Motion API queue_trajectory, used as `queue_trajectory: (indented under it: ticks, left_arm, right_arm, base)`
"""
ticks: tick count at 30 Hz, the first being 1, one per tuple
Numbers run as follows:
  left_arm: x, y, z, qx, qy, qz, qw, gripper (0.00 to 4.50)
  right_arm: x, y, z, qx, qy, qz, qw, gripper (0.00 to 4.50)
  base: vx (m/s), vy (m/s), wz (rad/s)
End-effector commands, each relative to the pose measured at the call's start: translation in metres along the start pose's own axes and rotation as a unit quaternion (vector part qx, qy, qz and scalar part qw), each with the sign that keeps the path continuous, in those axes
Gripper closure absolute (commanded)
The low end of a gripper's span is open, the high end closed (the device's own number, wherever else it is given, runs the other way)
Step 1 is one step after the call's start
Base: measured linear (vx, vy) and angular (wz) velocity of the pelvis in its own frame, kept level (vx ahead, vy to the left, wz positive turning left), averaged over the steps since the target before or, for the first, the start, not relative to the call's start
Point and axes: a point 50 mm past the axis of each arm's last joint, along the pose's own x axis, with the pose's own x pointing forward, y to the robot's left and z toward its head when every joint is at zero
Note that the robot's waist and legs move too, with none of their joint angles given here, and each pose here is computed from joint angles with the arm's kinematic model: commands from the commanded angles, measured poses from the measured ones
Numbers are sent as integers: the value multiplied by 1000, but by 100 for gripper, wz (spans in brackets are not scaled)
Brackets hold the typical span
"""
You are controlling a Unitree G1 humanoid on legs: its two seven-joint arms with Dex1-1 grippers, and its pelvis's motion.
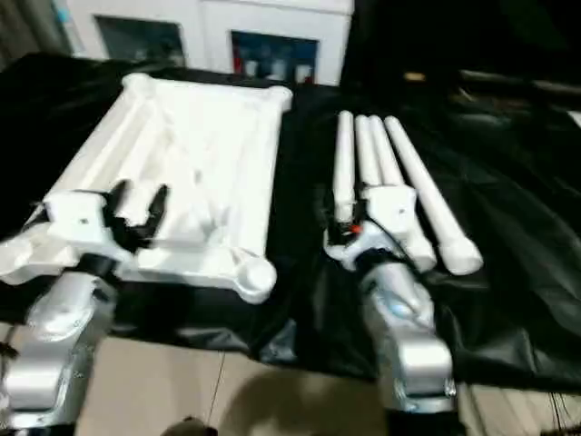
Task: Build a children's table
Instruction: Move to table
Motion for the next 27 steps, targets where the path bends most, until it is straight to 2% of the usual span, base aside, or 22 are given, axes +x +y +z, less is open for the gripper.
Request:
queue_trajectory:
  ticks: [1, 2, 5, 8, 13, 15, 19, 26, 27]
  left_arm:
    - [2, -6, 5, 1, -8, -9, 1000, 105]
    - [2, -5, 5, 2, -7, -8, 1000, 81]
    - [1, -4, 4, 3, -6, -7, 1000, 70]
    - [1, -3, 4, 3, -6, -6, 1000, 37]
    - [2, -1, 5, 10, -4, -7, 1000, 6]
    - [3, -1, 5, 10, -4, -12, 1000, 6]
    - [1, -10, 6, 8, 3, -105, 994, 6]
    - [1, -10, 6, 8, 3, -105, 994, 6]
    - [0, -11, 6, 8, 6, -127, 992, 6]
  right_arm:
    - [-1, -6, 1, -13, 3, -11, 1000, 100]
    - [-1, -5, 2, -13, 3, -7, 1000, 100]
    - [0, -4, 2, -20, 2, -4, 1000, 100]
    - [0, -4, 2, -24, 3, -4, 1000, 100]
    - [1, -5, 2, -25, 3, -11, 1000, 100]
    - [2, -5, 2, -26, 3, -13, 1000, 100]
    - [3, -4, 5, -46, 3, 0, 999, 100]
    - [3, -4, 5, -46, 3, 0, 999, 100]
    - [4, -4, 6, -57, 3, 6, 998, 100]
  base:
    - [76, 13, -38]
    - [76, 13, -38]
    - [-1, -65, -26]
    - [19, -91, -1]
    - [-12, -12, 0]
    - [-54, 5, -2]
    - [0, 0, 0]
    - [0, 0, 0]
    - [0, 0, 0]
